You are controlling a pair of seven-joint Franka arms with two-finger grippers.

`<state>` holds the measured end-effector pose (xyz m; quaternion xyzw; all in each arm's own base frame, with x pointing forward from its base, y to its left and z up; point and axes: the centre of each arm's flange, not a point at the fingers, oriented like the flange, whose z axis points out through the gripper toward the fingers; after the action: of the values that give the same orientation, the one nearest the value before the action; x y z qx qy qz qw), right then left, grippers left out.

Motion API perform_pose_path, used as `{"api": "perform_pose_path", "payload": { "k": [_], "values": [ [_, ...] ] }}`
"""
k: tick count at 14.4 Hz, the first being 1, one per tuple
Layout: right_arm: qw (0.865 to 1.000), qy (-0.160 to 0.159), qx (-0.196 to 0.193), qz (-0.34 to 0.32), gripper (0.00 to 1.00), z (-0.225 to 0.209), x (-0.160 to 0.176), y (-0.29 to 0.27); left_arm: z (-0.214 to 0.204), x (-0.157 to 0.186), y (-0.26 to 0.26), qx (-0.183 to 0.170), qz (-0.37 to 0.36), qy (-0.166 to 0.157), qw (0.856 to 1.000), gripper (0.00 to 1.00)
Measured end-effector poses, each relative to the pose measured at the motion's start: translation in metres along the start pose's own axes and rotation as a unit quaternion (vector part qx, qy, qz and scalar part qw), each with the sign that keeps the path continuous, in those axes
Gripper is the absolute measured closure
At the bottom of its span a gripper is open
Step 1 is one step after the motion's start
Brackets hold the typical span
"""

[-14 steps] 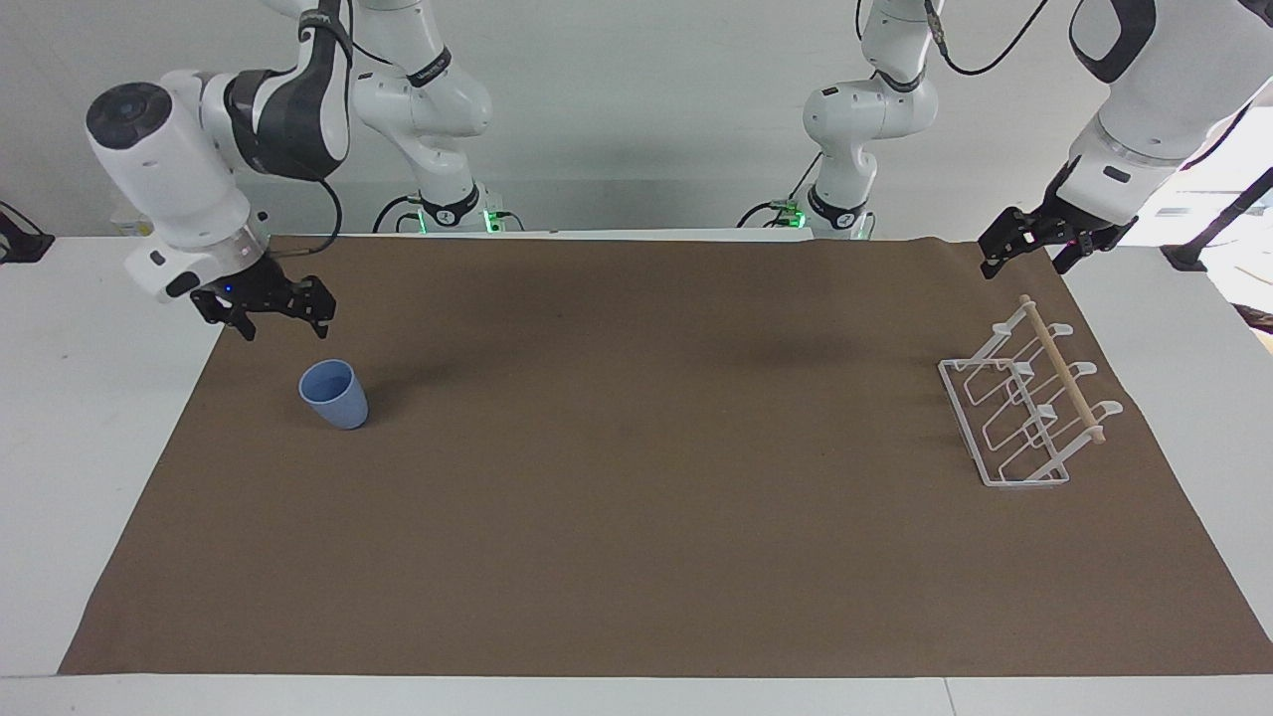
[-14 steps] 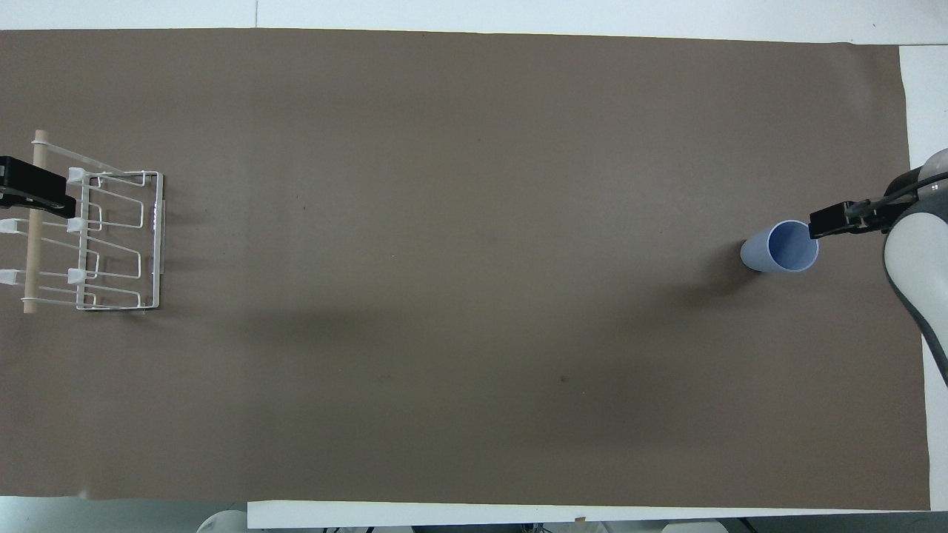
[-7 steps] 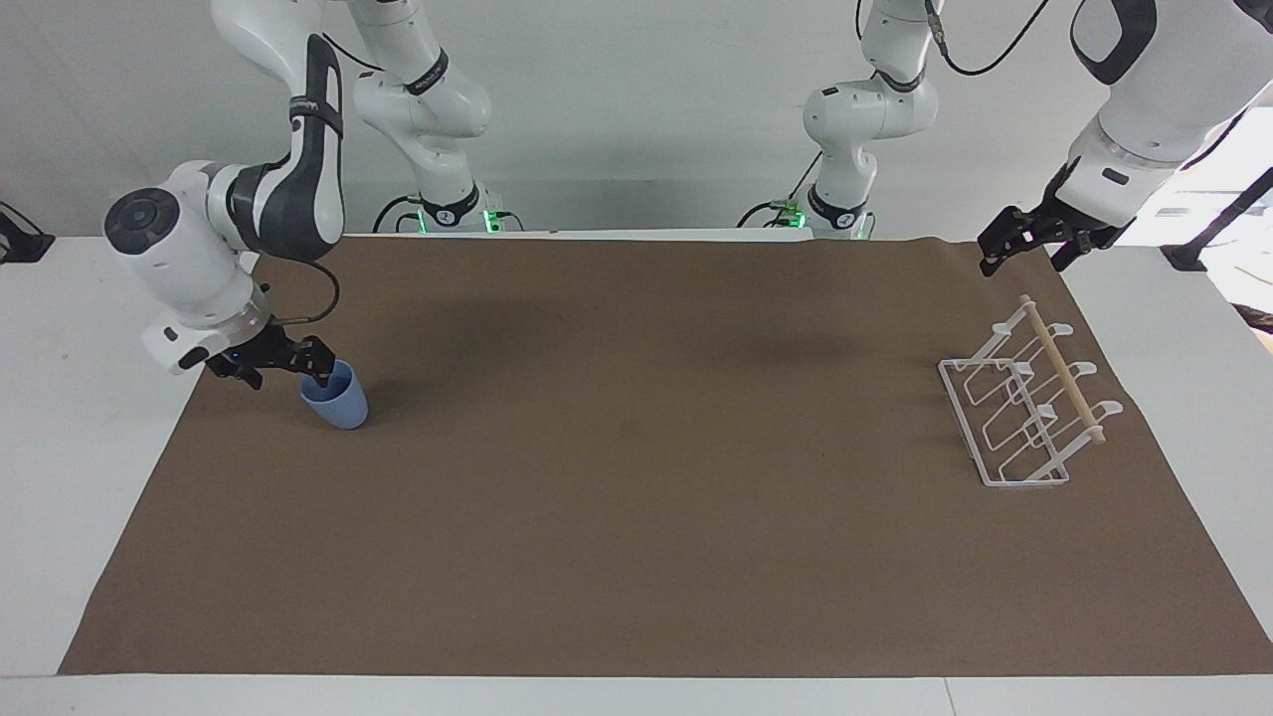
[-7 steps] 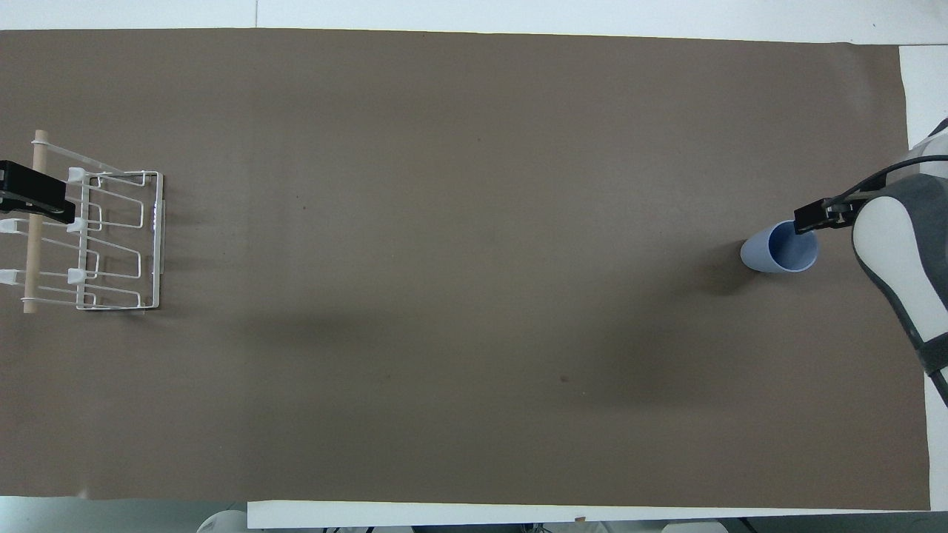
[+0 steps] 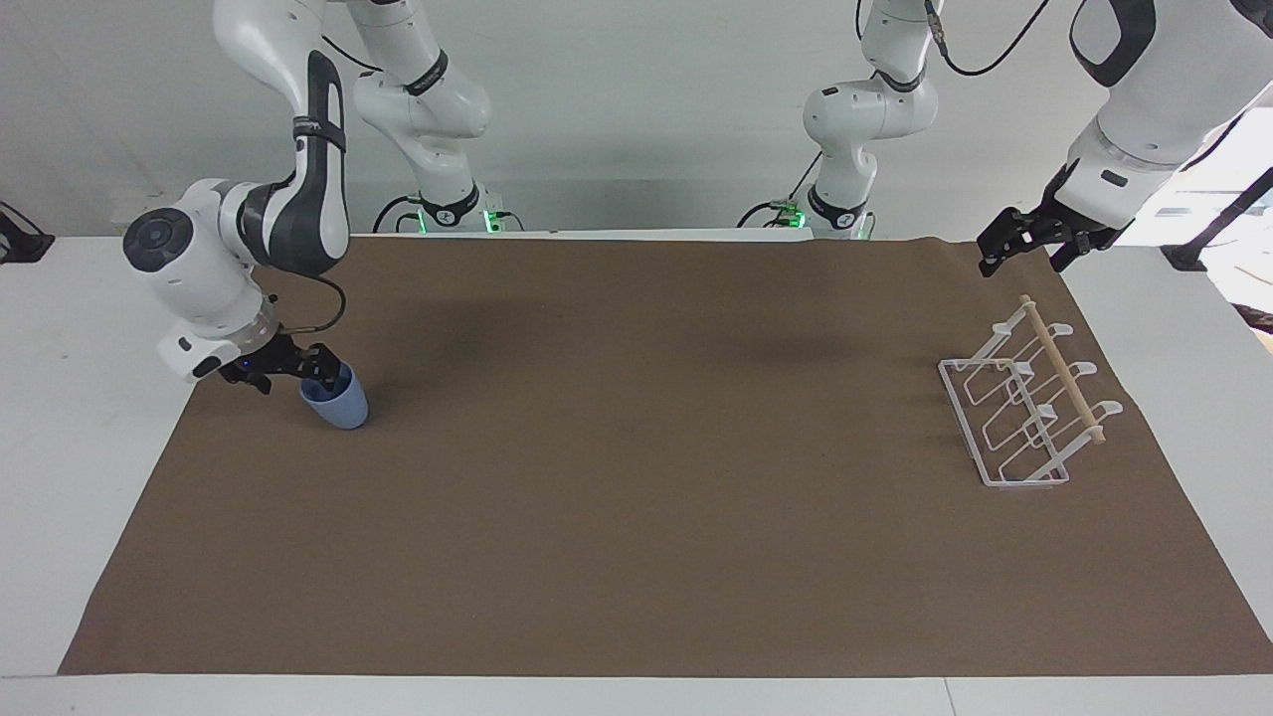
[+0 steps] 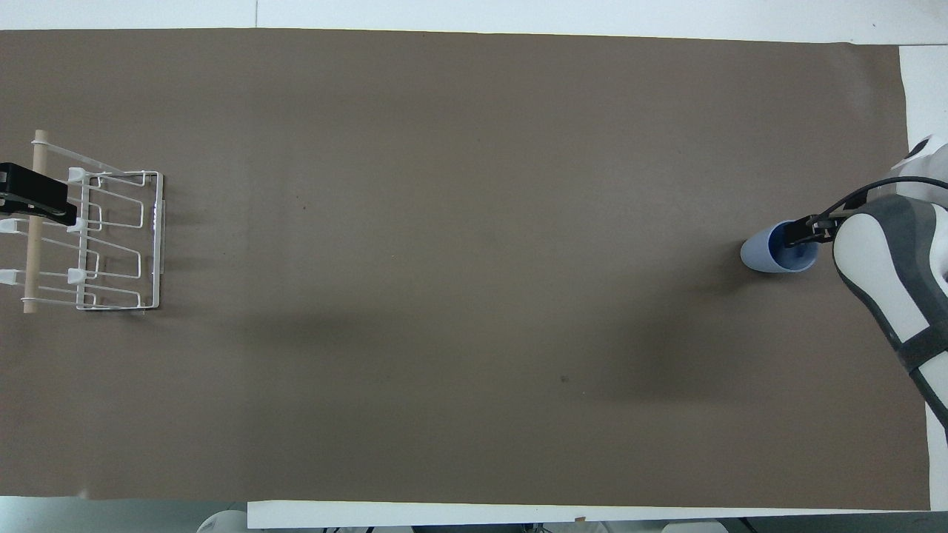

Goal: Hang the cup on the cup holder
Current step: 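Close the right gripper on the rim of the blue cup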

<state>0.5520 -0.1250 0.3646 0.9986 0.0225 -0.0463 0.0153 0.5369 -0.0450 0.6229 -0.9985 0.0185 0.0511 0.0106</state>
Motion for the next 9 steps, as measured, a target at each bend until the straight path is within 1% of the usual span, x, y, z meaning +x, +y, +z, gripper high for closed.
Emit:
{"api": "perform_pose_path", "payload": {
  "k": [2,3,4,5,6,7,8,9],
  "values": [
    [1.000,-0.003,0.001,-0.001,0.04,0.0113,-0.0029,0.0030,0.0000,0.0000,-0.0002,0.000,0.000,0.000,1.000,0.00],
    [1.000,-0.004,0.002,-0.003,0.09,0.0143,-0.0037,0.0032,0.0001,0.0000,-0.0003,0.000,0.000,0.000,1.000,0.00],
    [1.000,-0.004,0.002,-0.006,0.22,0.0152,-0.0038,0.0029,0.0001,0.0000,-0.0004,0.000,0.000,0.000,1.000,0.00],
    [1.000,-0.004,0.002,-0.007,0.30,0.0151,-0.0038,0.0028,0.0001,0.0000,-0.0004,0.000,0.000,0.000,1.000,0.00],
    [1.000,-0.004,0.002,-0.009,0.30,0.0150,-0.0037,0.0027,0.0001,0.0000,-0.0004,0.000,0.000,0.000,1.000,0.00],
    [1.000,-0.004,0.002,-0.010,0.37,0.0149,-0.0036,0.0025,0.0001,0.0000,-0.0004,0.000,0.000,0.000,1.000,0.00],
    [1.000,-0.004,0.002,-0.011,0.47,0.0149,-0.0035,0.0022,0.0001,0.0000,-0.0004,0.000,0.000,0.000,1.000,0.00],
    [1.000,-0.004,0.002,-0.013,0.47,0.0149,-0.0034,0.0017,0.0001,0.0000,-0.0005,0.000,-0.001,0.000,1.000,0.00]
  ]
}}
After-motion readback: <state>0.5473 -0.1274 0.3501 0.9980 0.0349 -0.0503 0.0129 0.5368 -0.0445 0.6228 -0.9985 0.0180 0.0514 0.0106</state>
